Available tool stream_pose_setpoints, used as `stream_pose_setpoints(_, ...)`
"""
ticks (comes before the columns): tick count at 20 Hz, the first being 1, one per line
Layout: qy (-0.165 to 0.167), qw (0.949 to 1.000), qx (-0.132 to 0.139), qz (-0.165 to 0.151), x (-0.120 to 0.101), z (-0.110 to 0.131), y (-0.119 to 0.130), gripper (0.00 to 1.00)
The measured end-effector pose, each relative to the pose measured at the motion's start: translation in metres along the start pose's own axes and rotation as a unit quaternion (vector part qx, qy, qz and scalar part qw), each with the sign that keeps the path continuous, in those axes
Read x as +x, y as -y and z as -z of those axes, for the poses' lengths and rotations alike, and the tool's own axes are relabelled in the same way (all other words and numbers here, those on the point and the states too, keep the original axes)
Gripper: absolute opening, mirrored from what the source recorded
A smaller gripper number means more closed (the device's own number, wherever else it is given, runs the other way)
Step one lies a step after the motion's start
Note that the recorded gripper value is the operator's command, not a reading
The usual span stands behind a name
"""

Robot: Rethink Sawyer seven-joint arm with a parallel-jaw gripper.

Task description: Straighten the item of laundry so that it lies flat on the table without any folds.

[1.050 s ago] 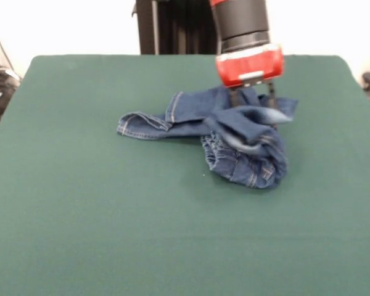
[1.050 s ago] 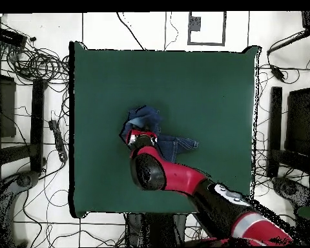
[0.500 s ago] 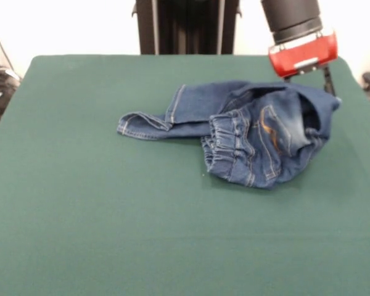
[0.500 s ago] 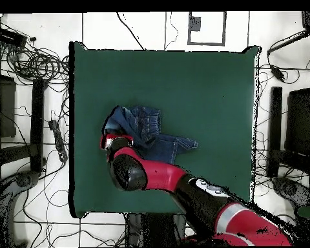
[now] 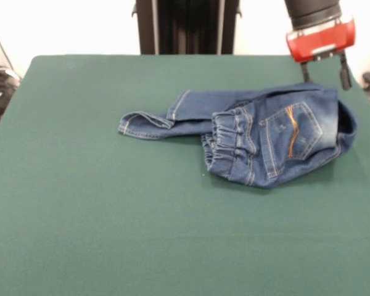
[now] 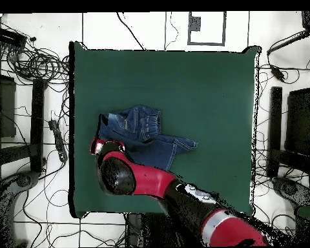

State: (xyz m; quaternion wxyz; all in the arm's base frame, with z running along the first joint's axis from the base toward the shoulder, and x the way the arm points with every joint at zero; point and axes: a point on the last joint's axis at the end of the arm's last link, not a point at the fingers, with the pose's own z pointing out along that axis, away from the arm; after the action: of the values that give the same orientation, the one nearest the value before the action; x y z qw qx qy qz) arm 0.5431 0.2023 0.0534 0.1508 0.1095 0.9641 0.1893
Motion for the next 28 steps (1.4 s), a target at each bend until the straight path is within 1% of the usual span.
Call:
stream_pose_setpoints(2,-0.033,0.9991,0.027,-0.006,0.001,0.016,-0.017,1.0)
stream_pose_setpoints(4,-0.056,0.9977,0.037,-0.01,0.004,0.026,-0.026,1.0)
stream_pose_setpoints(5,-0.086,0.995,0.049,-0.014,0.009,0.038,-0.036,1.0)
stream_pose_setpoints(7,-0.13,0.9893,0.063,-0.016,0.02,0.055,-0.048,1.0)
stream_pose_setpoints(9,-0.178,0.9803,0.084,-0.024,0.032,0.074,-0.059,1.0)
stream_pose_setpoints(10,-0.194,0.9761,0.093,-0.029,0.037,0.081,-0.063,1.0)
stream_pose_setpoints(11,-0.213,0.9704,0.109,-0.032,0.043,0.091,-0.067,1.0)
stream_pose_setpoints(13,-0.225,0.9644,0.135,-0.033,0.048,0.102,-0.069,1.0)
stream_pose_setpoints(14,-0.222,0.9627,0.151,-0.031,0.049,0.107,-0.068,1.0)
stream_pose_setpoints(15,-0.213,0.9629,0.163,-0.029,0.048,0.11,-0.066,1.0)
stream_pose_setpoints(16,-0.203,0.9635,0.172,-0.027,0.045,0.112,-0.064,1.0)
stream_pose_setpoints(18,-0.166,0.9675,0.189,-0.022,0.034,0.114,-0.054,1.0)
stream_pose_setpoints(21,-0.114,0.9733,0.199,-0.017,0.015,0.112,-0.039,1.0)
stream_pose_setpoints(22,-0.075,0.9771,0.199,-0.014,-0.002,0.11,-0.027,1.0)
stream_pose_setpoints(23,-0.057,0.9784,0.198,-0.015,-0.01,0.108,-0.021,1.0)
stream_pose_setpoints(24,-0.032,0.9795,0.198,-0.016,-0.022,0.106,-0.011,1.0)
stream_pose_setpoints(26,-0.006,0.9798,0.199,-0.015,-0.034,0.103,0.0,1.0)
stream_pose_setpoints(27,0.013,0.9795,0.2,-0.015,-0.043,0.1,0.009,1.0)
stream_pose_setpoints(28,0.045,0.9779,0.204,-0.015,-0.057,0.095,0.025,1.0)
